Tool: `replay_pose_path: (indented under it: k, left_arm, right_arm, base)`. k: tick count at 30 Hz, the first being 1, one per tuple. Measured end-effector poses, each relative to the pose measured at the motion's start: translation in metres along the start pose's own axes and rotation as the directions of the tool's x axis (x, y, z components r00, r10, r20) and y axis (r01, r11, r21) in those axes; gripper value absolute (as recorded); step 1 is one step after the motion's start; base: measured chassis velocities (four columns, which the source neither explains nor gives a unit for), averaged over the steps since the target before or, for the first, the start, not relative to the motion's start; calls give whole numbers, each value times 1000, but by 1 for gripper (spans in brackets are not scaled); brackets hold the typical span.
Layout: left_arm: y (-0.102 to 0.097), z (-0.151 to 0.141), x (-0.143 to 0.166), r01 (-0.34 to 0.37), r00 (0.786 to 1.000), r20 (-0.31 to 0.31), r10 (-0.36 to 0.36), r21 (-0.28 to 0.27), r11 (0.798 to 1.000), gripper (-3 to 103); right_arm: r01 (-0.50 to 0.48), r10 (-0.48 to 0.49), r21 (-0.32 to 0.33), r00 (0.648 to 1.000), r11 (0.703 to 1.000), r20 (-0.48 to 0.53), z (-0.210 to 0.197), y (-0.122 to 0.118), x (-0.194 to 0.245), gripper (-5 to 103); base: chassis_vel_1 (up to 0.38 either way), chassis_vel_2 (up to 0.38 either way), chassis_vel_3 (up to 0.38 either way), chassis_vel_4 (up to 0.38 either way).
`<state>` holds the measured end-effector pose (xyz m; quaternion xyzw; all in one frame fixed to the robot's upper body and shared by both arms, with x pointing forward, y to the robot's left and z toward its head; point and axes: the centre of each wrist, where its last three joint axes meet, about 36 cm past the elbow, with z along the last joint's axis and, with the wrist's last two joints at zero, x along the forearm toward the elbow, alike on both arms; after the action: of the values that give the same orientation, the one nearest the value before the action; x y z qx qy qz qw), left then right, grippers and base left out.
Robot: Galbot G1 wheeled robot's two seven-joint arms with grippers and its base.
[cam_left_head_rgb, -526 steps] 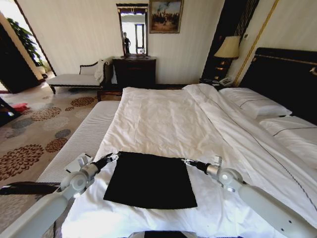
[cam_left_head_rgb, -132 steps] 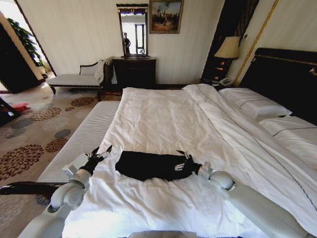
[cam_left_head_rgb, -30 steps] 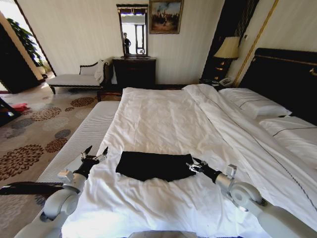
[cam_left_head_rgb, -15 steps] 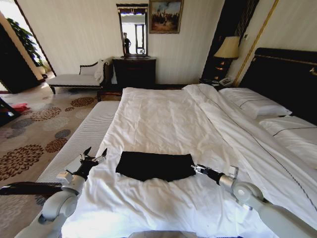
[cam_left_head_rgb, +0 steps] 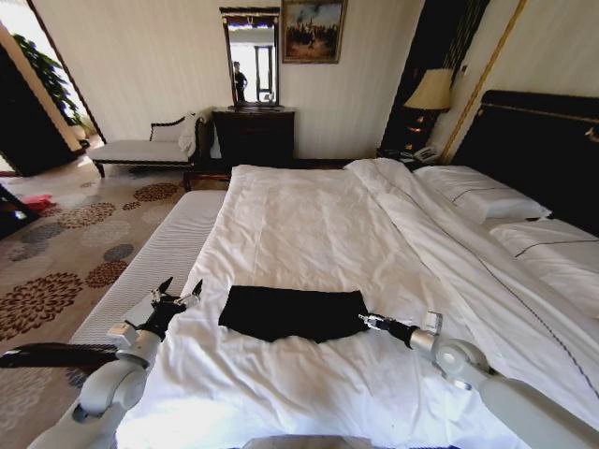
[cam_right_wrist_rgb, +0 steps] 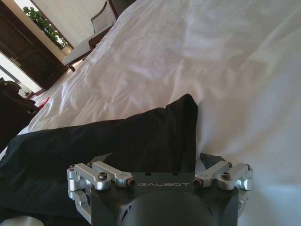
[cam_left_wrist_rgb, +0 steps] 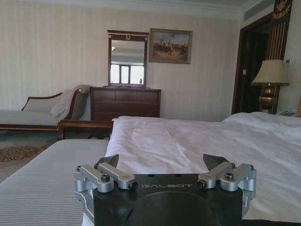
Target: Fold the clothes on the bed.
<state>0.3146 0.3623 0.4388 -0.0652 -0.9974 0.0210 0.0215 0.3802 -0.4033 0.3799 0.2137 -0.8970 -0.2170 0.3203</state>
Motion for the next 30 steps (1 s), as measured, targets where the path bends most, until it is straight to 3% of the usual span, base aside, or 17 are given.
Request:
replay_pose_path:
  k: [14, 17, 19, 22, 25, 26, 28, 30]
  left_arm:
    - [0, 0, 0, 0, 1000, -1, 0, 1, 1000, 100]
    - [0, 0, 0, 0, 1000, -1, 0, 1, 1000, 100]
    - [0, 0, 0, 0, 1000, -1, 0, 1, 1000, 100]
    - [0, 0, 0, 0, 1000, -1, 0, 1, 1000, 100]
    - [0, 0, 0, 0, 1000, -1, 0, 1, 1000, 100]
    - [0, 0, 0, 0, 1000, -1, 0, 1, 1000, 100]
    - [0, 0, 0, 0, 1000, -1, 0, 1, 1000, 100]
    - [0, 0, 0, 0, 1000, -1, 0, 1, 1000, 100]
  right_arm:
    - [4, -3, 13, 999, 1000, -49, 13, 6, -10, 101]
    - [-3, 4, 15, 999, 1000, -47, 14, 4, -10, 86]
    - [-4, 5, 14, 999, 1000, -46, 14, 4, -10, 86]
    - [-4, 5, 19, 999, 1000, -41, 14, 5, -9, 69]
    - [-2, 3, 21, 999, 1000, -39, 14, 6, -9, 63]
    - [-2, 3, 24, 999, 1000, -37, 14, 7, -9, 52]
    - [-3, 4, 25, 999, 1000, -36, 14, 7, -10, 52]
    - [-2, 3, 28, 999, 1000, -36, 16, 9, -9, 41]
  base:
    - [0, 0, 0, 0]
    - [0, 0, 0, 0]
    - [0, 0, 0, 0]
    - [0, 0, 0, 0]
    - [0, 0, 0, 0]
    - [0, 0, 0, 0]
    - [0, 0, 0, 0]
    - [0, 0, 0, 0]
